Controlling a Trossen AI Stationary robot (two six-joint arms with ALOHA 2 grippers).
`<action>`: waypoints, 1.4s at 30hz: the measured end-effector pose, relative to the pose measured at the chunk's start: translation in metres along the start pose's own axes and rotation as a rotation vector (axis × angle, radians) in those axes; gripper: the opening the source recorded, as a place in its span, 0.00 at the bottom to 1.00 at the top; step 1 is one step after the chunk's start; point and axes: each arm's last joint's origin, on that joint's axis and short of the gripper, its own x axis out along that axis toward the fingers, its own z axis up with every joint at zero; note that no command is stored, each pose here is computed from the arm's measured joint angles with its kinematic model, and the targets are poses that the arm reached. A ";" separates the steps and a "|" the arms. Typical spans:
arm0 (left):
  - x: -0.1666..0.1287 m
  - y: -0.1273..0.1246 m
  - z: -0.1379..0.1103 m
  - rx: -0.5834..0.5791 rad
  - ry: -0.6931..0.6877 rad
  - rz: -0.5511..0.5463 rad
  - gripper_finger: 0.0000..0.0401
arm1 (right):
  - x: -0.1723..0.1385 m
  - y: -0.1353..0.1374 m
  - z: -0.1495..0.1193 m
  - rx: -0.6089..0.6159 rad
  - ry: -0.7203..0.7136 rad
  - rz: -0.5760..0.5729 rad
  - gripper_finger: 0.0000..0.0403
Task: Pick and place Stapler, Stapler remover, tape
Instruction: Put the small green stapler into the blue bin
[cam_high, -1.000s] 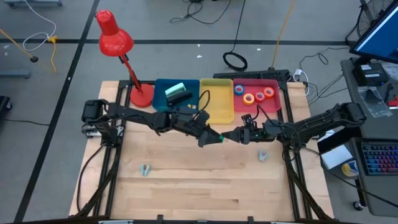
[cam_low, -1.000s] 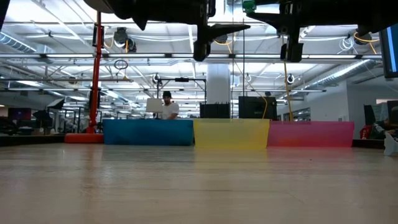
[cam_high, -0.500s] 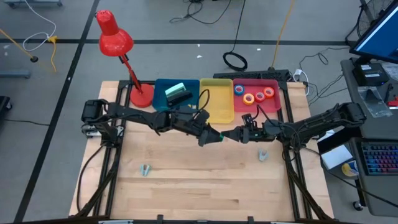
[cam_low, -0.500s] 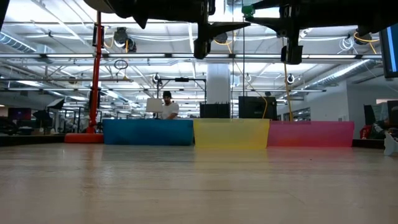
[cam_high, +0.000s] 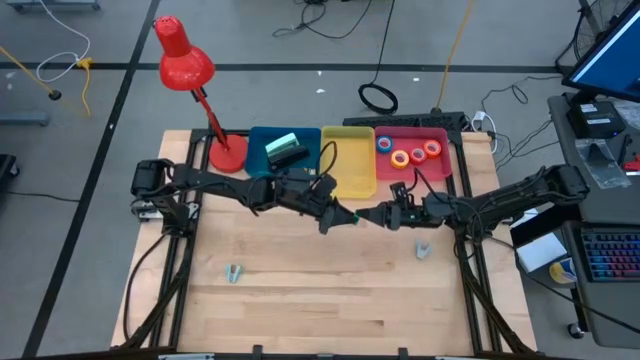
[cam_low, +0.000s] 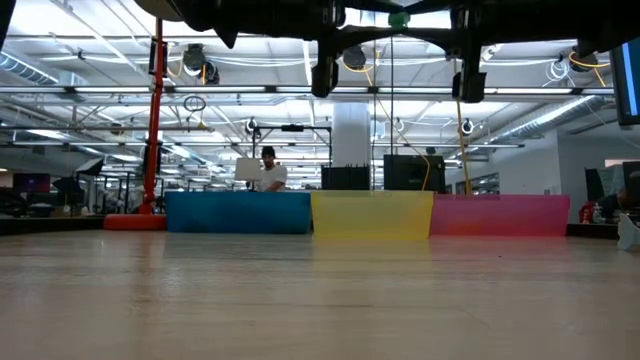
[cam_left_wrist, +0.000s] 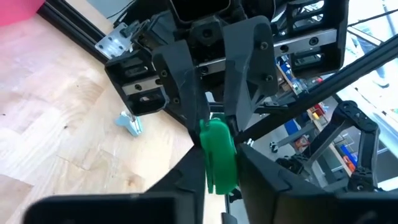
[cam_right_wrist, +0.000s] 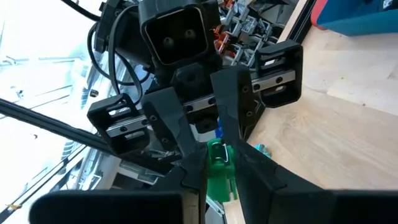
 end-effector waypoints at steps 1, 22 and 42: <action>0.000 0.000 0.000 0.004 0.002 -0.001 0.17 | 0.000 0.000 0.000 -0.003 -0.001 0.000 0.13; -0.047 0.021 0.008 -0.025 0.251 0.294 0.14 | 0.000 0.001 0.002 -0.142 -0.012 0.015 0.42; -0.119 0.149 0.049 0.021 0.289 1.004 0.16 | 0.003 -0.005 0.017 -0.161 -0.075 -0.016 0.50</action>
